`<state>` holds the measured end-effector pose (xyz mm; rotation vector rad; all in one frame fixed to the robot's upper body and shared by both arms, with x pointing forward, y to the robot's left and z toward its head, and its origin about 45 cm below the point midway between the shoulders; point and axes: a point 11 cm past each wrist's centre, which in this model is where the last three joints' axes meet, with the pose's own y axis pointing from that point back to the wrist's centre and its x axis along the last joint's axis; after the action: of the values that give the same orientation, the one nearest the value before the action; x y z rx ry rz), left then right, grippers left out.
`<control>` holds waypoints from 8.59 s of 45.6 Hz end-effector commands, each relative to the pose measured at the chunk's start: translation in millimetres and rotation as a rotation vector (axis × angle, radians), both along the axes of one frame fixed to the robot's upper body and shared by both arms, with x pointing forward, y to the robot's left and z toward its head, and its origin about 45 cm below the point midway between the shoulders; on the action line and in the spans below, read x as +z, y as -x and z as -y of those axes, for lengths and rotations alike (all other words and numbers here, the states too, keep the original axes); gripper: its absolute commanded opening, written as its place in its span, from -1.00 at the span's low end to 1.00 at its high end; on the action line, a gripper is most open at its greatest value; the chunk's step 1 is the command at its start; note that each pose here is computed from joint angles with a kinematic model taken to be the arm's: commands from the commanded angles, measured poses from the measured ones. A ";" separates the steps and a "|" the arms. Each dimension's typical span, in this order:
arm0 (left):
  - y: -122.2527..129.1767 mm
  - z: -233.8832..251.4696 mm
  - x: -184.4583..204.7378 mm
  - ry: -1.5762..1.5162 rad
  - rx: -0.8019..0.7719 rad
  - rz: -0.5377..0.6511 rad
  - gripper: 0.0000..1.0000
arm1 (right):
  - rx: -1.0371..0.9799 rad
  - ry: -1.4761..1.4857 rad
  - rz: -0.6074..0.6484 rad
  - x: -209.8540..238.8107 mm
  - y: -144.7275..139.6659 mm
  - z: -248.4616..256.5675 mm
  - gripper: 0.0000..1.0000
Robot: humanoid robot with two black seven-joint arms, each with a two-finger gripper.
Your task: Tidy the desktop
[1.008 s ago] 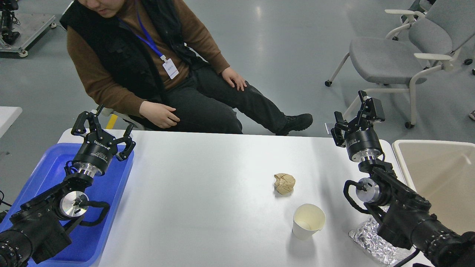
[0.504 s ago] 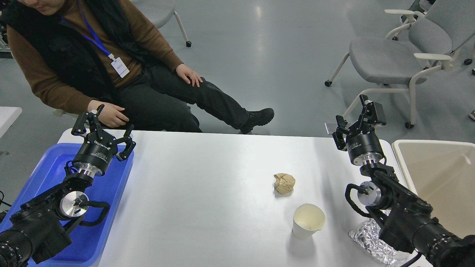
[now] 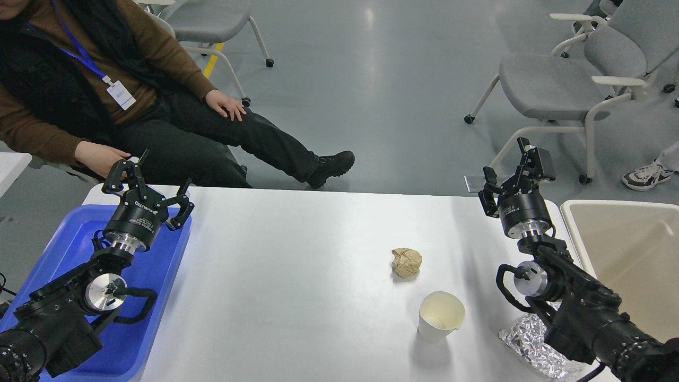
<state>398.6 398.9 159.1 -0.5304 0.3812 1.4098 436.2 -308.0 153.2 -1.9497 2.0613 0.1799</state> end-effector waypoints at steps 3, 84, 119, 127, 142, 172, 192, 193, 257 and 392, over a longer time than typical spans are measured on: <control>0.0 -0.1 0.0 0.000 0.001 0.000 0.97 | -0.009 0.007 -0.015 -6.2 4.4 2.5 1.00; 0.0 0.0 -0.2 -0.001 0.000 -0.002 0.97 | 1.102 1.737 -0.158 102.5 -4.4 -44.1 1.00; 0.0 0.1 0.0 0.000 -0.001 0.000 0.97 | 1.468 1.759 -0.168 10.4 83.2 -31.4 1.00; 0.0 -0.1 0.0 0.000 0.001 0.000 0.97 | 1.483 1.740 -0.172 2.2 88.6 -33.5 1.00; 0.0 0.0 -0.2 -0.001 0.000 -0.002 0.97 | 1.518 1.732 -0.157 -9.1 93.2 -45.6 1.00; 0.0 -0.1 0.0 0.000 0.001 0.000 0.97 | 1.508 1.749 -0.123 -40.6 96.4 -46.9 0.33; 0.0 0.1 0.0 0.000 -0.001 0.000 0.97 | 1.515 1.733 -0.101 -36.3 93.5 -41.2 -1.00; 0.0 0.0 -0.2 -0.001 0.000 -0.002 0.97 | 1.520 1.727 -0.093 -35.4 93.6 -42.1 -1.00; 0.0 0.0 -0.2 -0.001 0.000 -0.002 0.97 | 0.367 1.003 -0.009 128.8 -30.1 69.5 -1.00; 0.0 -0.1 0.0 0.000 0.001 0.000 0.97 | -0.269 0.446 -0.577 45.7 -23.9 171.5 1.00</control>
<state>398.6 398.9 159.1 -0.5303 0.3811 1.4099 416.0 -514.8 159.1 -2.0197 3.2596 0.1090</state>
